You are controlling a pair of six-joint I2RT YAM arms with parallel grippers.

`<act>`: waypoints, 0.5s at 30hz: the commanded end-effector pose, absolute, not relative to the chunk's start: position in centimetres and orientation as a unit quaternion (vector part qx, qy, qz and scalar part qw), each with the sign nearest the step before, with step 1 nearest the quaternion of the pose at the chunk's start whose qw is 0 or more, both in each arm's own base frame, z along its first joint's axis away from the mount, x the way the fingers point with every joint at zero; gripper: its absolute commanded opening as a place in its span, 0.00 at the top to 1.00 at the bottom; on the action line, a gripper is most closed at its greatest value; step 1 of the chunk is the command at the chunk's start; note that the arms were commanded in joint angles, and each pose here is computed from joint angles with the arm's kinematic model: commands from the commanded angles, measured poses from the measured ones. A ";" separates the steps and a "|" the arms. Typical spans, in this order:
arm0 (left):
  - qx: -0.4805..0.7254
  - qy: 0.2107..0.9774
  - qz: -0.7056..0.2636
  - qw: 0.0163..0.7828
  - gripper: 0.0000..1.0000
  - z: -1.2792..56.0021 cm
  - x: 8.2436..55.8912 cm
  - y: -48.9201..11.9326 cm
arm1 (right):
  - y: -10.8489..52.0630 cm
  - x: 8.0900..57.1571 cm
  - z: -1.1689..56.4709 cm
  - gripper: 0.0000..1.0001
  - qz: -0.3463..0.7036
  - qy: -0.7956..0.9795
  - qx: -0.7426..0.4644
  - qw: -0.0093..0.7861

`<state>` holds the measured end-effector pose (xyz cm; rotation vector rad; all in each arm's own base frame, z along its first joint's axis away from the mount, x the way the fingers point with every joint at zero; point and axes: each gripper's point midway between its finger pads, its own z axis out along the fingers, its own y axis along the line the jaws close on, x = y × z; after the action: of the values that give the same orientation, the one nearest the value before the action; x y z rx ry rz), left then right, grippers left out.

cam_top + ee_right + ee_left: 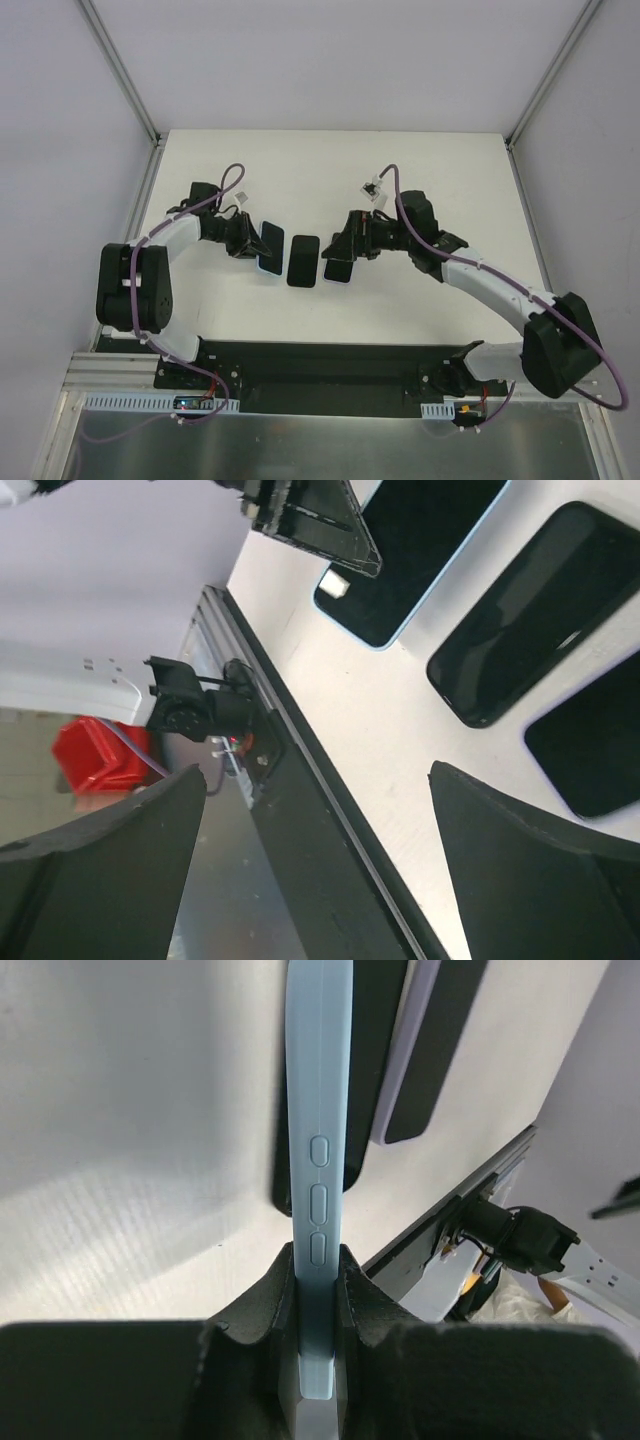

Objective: Put the phone into the phone case

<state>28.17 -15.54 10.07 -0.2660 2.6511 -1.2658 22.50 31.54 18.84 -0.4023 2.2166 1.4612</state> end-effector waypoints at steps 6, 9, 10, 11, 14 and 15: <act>-0.095 0.897 -0.430 0.035 1.00 7.3 29.2 -15.6 | 27.9 20.1 20.6 0.04 0.467 0.818 -0.192 0.277; -0.135 0.915 -0.379 0.009 1.00 4.4 29.0 -14.2 | 27.5 19.9 21.3 0.04 0.464 0.815 -0.194 0.289; -0.146 0.919 -0.366 -0.002 1.00 3.6 28.8 -13.9 | 27.4 20.0 21.4 0.04 0.460 0.816 -0.193 0.292; -0.157 0.927 -0.340 -0.011 1.00 2.5 28.5 -13.3 | 27.2 19.9 21.5 0.04 0.458 0.816 -0.194 0.294; -0.175 0.940 -0.289 -0.042 1.00 0.3 27.3 -12.1 | 26.8 19.8 21.8 0.04 0.450 0.818 -0.195 0.301; -0.175 0.941 -0.287 -0.038 1.00 0.4 27.5 -12.0 | 26.7 19.8 22.0 0.04 0.448 0.818 -0.196 0.304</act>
<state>28.69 -15.08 4.50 -0.3989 2.8579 -1.2645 19.85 27.37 20.56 -0.4937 2.2083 1.2406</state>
